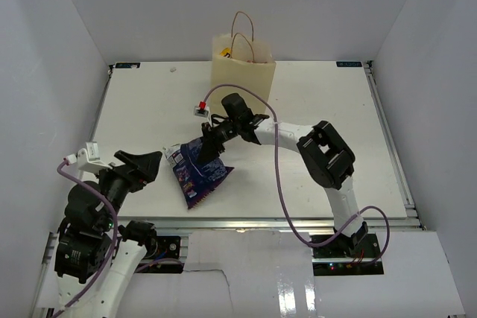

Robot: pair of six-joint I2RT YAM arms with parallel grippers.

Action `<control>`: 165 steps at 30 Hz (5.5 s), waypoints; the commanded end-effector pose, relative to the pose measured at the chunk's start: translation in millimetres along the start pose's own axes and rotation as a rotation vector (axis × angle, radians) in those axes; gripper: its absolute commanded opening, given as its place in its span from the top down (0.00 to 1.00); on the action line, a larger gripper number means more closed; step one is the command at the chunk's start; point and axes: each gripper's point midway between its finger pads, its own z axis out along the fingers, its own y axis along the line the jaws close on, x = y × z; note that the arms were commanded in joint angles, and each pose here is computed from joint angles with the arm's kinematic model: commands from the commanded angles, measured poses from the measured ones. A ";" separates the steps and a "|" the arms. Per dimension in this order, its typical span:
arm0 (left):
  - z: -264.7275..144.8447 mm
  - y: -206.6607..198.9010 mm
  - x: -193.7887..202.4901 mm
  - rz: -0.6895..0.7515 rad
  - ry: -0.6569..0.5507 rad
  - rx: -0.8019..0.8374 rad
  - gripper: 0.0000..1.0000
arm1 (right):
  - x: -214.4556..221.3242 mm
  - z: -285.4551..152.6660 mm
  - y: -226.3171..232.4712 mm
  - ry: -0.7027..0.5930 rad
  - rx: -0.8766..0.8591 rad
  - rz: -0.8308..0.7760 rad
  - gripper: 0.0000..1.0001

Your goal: Place the snacks into the paper bag

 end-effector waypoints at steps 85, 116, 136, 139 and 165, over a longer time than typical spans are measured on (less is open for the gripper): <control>41.8 -29.8 21.0 -0.003 0.099 0.174 0.07 | -388.0 -405.9 77.9 -0.976 0.784 -0.996 0.92; 38.8 -29.3 28.3 -0.011 0.111 0.199 0.07 | -339.6 -333.9 56.3 -0.490 0.720 -1.364 0.92; 40.1 -29.9 33.0 -0.017 0.117 0.221 0.07 | -275.8 -280.3 37.2 -0.320 0.548 -1.243 0.92; 40.8 -29.5 33.8 -0.015 0.118 0.222 0.07 | -262.0 -264.4 34.6 -0.277 0.530 -1.227 0.92; 37.4 -29.5 35.9 -0.014 0.110 0.242 0.07 | -263.6 -251.4 39.5 -0.288 0.707 -1.000 0.16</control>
